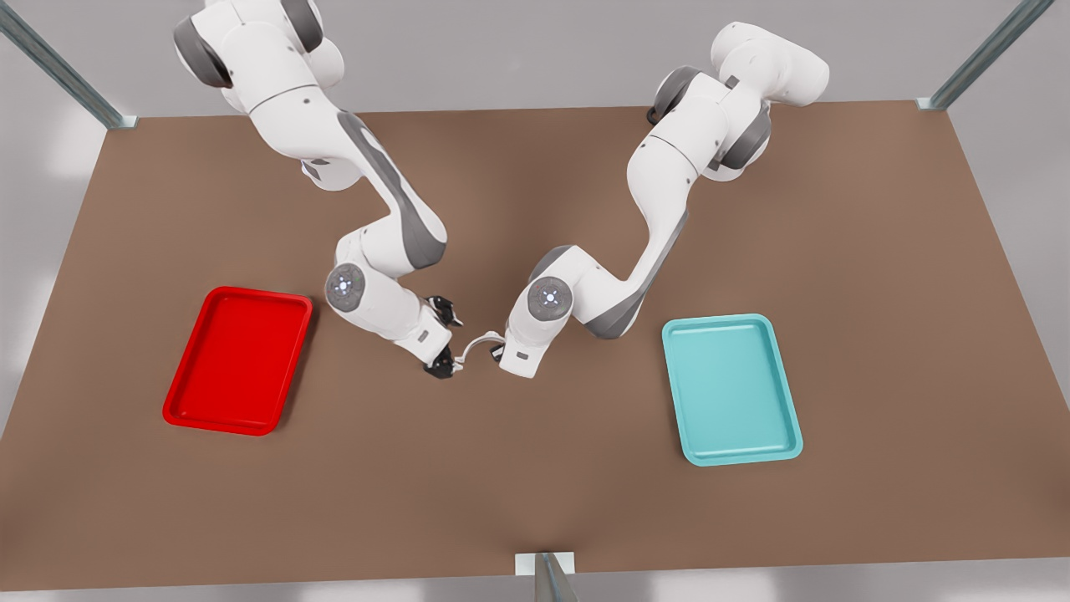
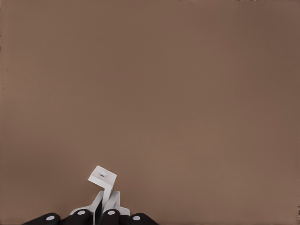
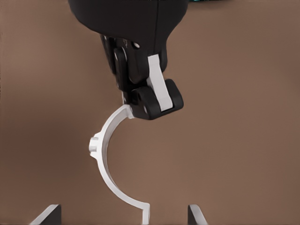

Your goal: Take the drainage pipe clamp from the left arm, pass it to the right arm, and place it in the plate on the right side

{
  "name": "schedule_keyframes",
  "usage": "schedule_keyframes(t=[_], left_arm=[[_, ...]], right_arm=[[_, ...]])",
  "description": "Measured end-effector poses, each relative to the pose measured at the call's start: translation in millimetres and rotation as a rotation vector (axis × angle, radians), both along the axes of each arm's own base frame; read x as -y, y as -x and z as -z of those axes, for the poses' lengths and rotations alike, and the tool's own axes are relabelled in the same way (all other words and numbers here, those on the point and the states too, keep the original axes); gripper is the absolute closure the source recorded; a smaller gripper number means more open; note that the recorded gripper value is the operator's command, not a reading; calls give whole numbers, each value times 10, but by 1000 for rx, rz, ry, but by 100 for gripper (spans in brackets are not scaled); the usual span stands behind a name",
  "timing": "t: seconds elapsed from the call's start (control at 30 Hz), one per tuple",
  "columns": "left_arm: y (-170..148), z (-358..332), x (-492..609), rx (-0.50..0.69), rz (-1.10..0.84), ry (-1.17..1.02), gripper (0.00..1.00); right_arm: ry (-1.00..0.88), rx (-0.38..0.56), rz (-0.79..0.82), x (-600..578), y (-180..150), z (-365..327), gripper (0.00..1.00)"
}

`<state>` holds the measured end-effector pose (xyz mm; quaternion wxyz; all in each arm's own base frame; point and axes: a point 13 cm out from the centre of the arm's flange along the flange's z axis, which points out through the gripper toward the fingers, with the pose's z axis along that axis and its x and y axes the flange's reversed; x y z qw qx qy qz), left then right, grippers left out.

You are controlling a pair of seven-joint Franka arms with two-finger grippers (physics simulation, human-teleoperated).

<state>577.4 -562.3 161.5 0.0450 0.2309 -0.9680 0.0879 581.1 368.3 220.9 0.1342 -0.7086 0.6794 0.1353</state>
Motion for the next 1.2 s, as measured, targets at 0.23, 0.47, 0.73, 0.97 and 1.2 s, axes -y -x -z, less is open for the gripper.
schedule_keyframes(t=[0.23,0.47,0.73,0.97,1.2], left_arm=[[38,2,36,-9,-37,-3,79],[54,12,53,-15,-66,-4,79],[71,13,80,-17,-87,-5,79],[78,6,89,-20,-103,-4,79],[93,11,108,-21,-110,-5,79]], right_arm=[[-3,46,-147,-90,91,218,0],[-6,104,-239,-189,80,357,0],[-1,142,-306,-223,62,513,0],[4,169,-339,-230,32,622,0],[7,184,-355,-184,-16,667,23]])
